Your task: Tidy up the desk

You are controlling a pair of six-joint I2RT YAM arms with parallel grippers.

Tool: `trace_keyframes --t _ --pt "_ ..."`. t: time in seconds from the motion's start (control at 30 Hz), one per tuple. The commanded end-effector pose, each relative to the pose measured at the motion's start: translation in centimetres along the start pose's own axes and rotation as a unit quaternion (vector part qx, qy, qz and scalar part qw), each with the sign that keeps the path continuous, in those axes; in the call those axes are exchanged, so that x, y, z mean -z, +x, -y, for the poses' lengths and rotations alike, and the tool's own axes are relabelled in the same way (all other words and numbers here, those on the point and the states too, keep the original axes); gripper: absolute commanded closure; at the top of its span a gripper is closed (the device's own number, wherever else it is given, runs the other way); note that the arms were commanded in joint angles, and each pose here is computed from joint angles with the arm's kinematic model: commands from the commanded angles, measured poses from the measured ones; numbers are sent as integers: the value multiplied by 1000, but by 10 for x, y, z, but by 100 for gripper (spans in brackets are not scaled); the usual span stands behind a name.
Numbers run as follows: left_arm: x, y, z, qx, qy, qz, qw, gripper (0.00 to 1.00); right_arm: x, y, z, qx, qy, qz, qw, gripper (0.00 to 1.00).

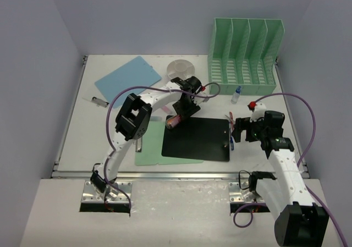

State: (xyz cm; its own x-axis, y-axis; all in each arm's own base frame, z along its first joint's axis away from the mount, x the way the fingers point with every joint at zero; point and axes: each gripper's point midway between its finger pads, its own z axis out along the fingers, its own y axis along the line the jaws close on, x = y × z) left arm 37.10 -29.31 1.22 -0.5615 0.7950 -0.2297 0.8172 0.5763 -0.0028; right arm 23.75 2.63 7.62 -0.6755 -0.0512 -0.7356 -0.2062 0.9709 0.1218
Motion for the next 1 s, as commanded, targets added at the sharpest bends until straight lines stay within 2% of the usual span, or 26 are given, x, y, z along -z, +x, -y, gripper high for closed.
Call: trace_keyframes --t 0.0,0.07,0.13,0.17,0.2,0.23,0.3,0.4,0.43,0.5,0.53,0.57,0.6,0.63,0.7,0.73,0.77,0.87,0.9,0.97 --pt "0 -3 7 11 2 -7 1000 54 -1 -10 1 2 1 20 1000 1" --pt "-3 -4 10 17 9 -6 1000 60 -1 -10 1 2 2 19 1000 1" --pt "-3 -6 11 23 11 -2 1000 72 -1 -10 1 2 3 20 1000 1" --pt "0 -11 10 22 9 6 1000 83 -1 -10 1 2 3 20 1000 1" --pt "4 -14 10 23 8 13 1000 89 -1 -10 2 2 3 20 1000 1" --pt "14 -22 7 23 0 33 999 100 -1 -10 1 2 3 20 1000 1" --pt "31 -33 9 20 6 62 998 100 -1 -10 2 2 3 20 1000 1" --pt "83 -62 13 19 13 156 987 100 -1 -10 2 2 3 20 1000 1" --pt "116 -76 11 16 0 218 976 100 -1 -10 1 2 3 21 1000 1" --pt "154 -86 -2 42 -32 288 956 100 -1 -10 1 1 3 20 1000 1" --pt "191 -94 -9 53 -63 358 930 100 -1 -10 2 2 3 20 1000 1" --pt "207 -94 -19 74 -88 387 915 100 -1 -10 2 2 3 20 1000 1" --pt "227 -89 -39 135 -142 414 889 100 -1 -10 2 2 4 20 1000 1" --pt "255 -88 -41 151 -153 471 856 100 -1 -9 2 2 5 19 1000 1" --pt "287 -85 -37 120 -153 525 828 100 -1 -9 2 1 5 18 1000 1" --pt "288 -86 -37 104 -157 545 817 100 -1 -9 2 1 5 18 1000 1" --pt "291 -86 -38 92 -165 549 815 100 -2 -9 3 0 5 17 1000 1" --pt "296 -84 -60 107 -188 574 790 100 -3 -8 3 -1 6 14 1000 1" --pt "305 -83 -67 105 -196 610 760 100 -3 -7 3 -1 6 14 1000 1" --pt "319 -74 -87 110 -218 652 718 100 -3 -8 3 -1 7 14 1000 1"
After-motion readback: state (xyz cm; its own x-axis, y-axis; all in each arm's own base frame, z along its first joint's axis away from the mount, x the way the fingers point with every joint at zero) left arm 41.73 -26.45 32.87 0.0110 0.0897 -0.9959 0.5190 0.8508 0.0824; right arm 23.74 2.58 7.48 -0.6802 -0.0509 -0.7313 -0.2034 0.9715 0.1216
